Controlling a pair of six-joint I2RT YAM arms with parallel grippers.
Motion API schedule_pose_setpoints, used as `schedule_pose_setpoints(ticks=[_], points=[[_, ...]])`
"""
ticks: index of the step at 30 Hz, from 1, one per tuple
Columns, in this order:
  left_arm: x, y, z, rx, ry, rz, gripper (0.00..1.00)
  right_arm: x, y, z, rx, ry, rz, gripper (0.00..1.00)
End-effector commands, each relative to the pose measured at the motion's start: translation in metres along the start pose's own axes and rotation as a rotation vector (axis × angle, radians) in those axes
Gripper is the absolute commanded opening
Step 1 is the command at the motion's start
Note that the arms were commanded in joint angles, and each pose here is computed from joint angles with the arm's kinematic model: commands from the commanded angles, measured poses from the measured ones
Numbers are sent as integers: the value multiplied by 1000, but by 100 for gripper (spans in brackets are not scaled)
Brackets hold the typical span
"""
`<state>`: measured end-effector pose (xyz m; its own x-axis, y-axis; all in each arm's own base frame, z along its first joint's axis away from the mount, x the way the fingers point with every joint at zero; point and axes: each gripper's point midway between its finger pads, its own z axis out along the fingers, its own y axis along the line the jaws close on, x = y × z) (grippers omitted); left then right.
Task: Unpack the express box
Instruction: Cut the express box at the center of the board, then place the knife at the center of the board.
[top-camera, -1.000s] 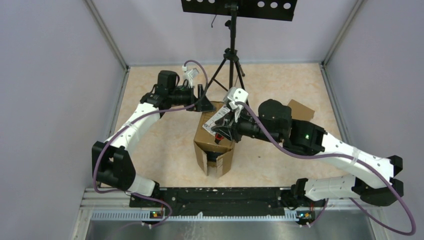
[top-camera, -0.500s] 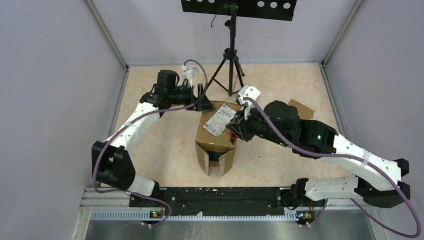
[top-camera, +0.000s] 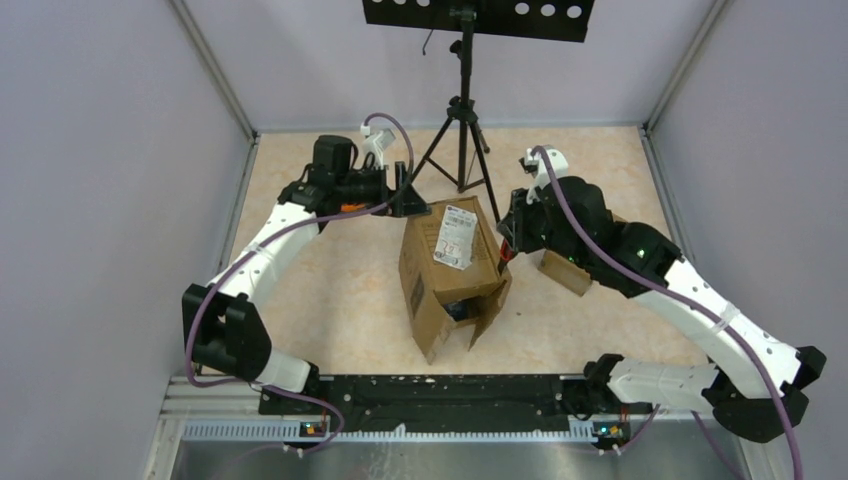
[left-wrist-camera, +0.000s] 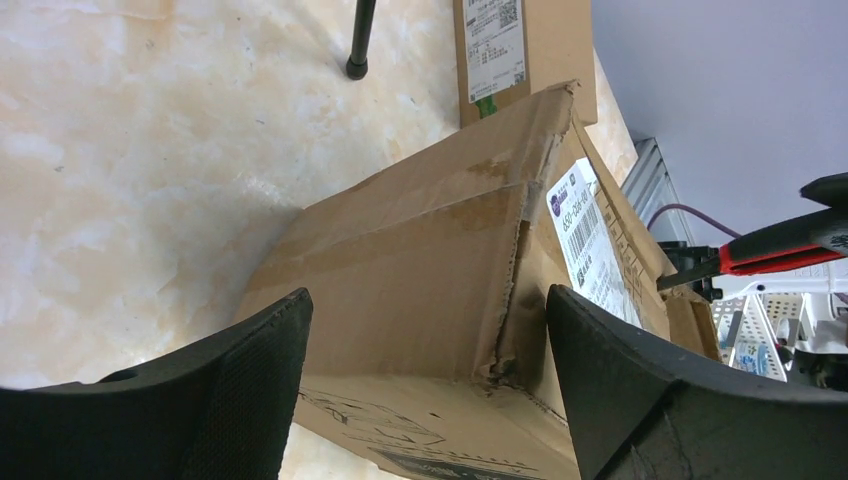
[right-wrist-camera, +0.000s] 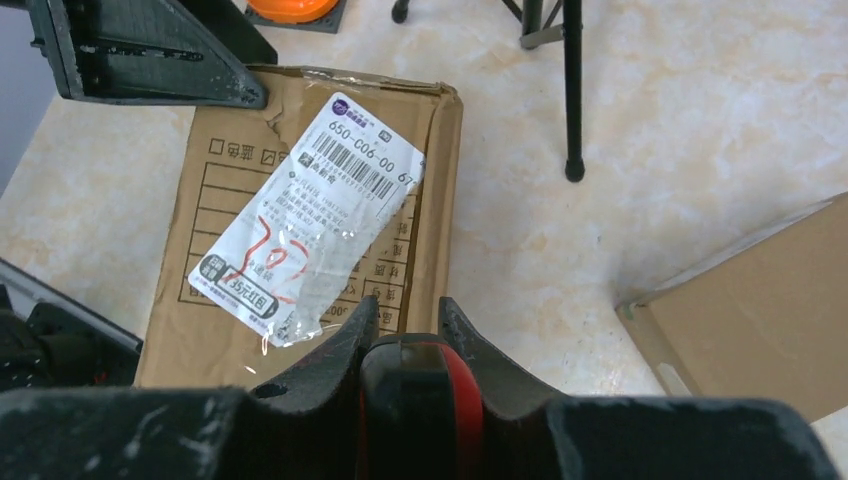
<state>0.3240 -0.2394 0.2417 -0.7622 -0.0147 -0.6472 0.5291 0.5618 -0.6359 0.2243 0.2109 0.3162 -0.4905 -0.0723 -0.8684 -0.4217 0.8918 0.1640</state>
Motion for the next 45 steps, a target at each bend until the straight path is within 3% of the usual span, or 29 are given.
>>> schedule_pose_setpoints(ticks=[1,12,19,25,29,32,42,45], points=[[-20,4,-3,-33,-49,36,89,26,6,-4,-76,102,23,0],[-17,16,-1,-69,-48,15,89,-30,32,-48,-240,-37,64,0],[-16,21,-2,-76,-51,6,89,-32,9,-53,-104,1,48,0],[-15,20,0,-57,-46,3,88,-32,17,-54,-147,2,75,0],[-15,17,-2,-48,-50,9,88,-24,-7,-43,8,24,75,0],[-20,14,-5,-48,-58,24,89,-2,-38,-30,173,118,46,0],[-30,5,-21,-92,-79,69,91,113,-79,42,197,462,159,0],[-31,-3,-35,-123,-104,102,95,139,-87,66,214,496,215,0]])
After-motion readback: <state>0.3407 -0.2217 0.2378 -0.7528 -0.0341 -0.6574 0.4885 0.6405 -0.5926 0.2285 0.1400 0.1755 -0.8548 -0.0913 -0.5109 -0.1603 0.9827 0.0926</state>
